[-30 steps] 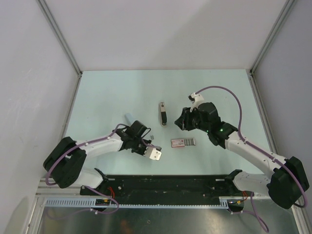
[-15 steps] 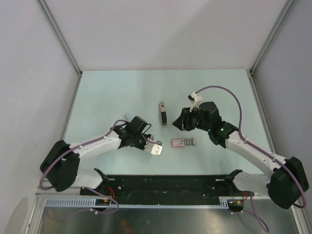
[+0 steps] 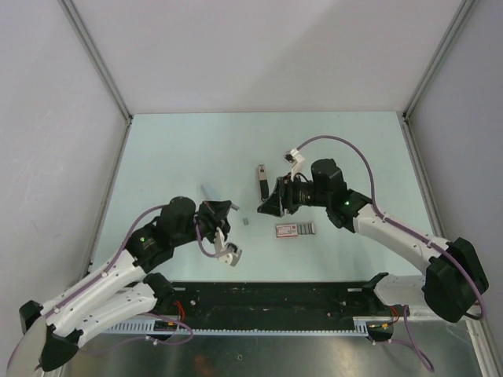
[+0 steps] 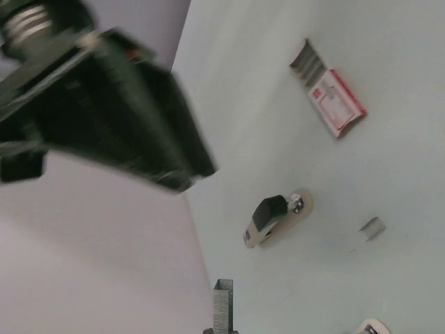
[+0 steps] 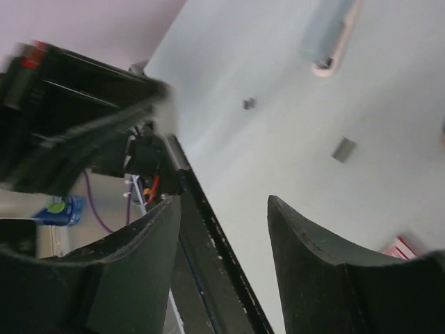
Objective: Unload the staples from the stapler
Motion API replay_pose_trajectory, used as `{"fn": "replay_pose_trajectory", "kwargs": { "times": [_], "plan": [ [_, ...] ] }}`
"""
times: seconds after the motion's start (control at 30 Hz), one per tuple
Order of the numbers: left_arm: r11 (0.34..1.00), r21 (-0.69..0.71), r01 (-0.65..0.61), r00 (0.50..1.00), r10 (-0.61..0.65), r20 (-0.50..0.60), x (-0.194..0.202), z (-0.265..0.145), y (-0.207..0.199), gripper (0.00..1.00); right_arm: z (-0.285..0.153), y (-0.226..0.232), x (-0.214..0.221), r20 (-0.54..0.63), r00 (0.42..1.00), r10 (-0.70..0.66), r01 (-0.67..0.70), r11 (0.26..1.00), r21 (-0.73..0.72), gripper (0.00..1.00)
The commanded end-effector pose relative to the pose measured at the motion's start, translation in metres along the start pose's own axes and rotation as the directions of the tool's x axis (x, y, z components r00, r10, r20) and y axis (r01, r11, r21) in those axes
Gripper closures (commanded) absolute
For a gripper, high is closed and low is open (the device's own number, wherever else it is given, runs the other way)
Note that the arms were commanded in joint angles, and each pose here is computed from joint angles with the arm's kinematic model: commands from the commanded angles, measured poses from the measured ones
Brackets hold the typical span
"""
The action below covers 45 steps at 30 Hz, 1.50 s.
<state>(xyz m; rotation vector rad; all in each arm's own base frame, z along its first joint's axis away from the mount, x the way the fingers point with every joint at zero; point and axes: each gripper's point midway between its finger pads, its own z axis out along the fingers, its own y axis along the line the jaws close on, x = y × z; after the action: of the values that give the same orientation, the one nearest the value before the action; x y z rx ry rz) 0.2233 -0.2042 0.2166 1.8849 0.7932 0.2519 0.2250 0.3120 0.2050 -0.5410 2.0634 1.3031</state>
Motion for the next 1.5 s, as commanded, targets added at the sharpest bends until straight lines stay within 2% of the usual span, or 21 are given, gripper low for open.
{"fn": "replay_pose_trajectory", "kwargs": {
  "times": [0.0, 0.2, 0.5, 0.93, 1.47],
  "plan": [
    [0.969, -0.06, -0.242, 0.964, 0.247, 0.102, -0.022, 0.001, -0.006, 0.96, -0.003, 0.046, -0.019, 0.007, 0.993, -0.116, 0.116, 0.988, -0.101, 0.41],
    [0.914, -0.125, -0.385, 0.907, 0.4, 0.129, -0.033, -0.001, -0.01, 0.95, -0.005, 0.059, -0.016, -0.008, 0.984, -0.176, 0.175, 0.981, -0.081, 0.4],
    [0.896, -0.138, -0.422, 0.885, 0.44, 0.151, -0.043, 0.002, 0.001, 0.94, 0.01, 0.061, -0.008, -0.035, 0.962, -0.27, 0.271, 0.962, 0.021, 0.4],
    [0.891, -0.155, -0.427, 0.881, 0.448, 0.153, -0.049, 0.002, 0.006, 0.94, 0.03, 0.066, -0.002, -0.071, 0.951, -0.3, 0.302, 0.953, 0.021, 0.4],
    [0.909, -0.162, -0.385, 0.899, 0.409, 0.156, -0.05, 0.0, 0.012, 0.93, 0.039, 0.069, -0.001, -0.065, 0.953, -0.295, 0.295, 0.955, -0.009, 0.53]
  ]
}}
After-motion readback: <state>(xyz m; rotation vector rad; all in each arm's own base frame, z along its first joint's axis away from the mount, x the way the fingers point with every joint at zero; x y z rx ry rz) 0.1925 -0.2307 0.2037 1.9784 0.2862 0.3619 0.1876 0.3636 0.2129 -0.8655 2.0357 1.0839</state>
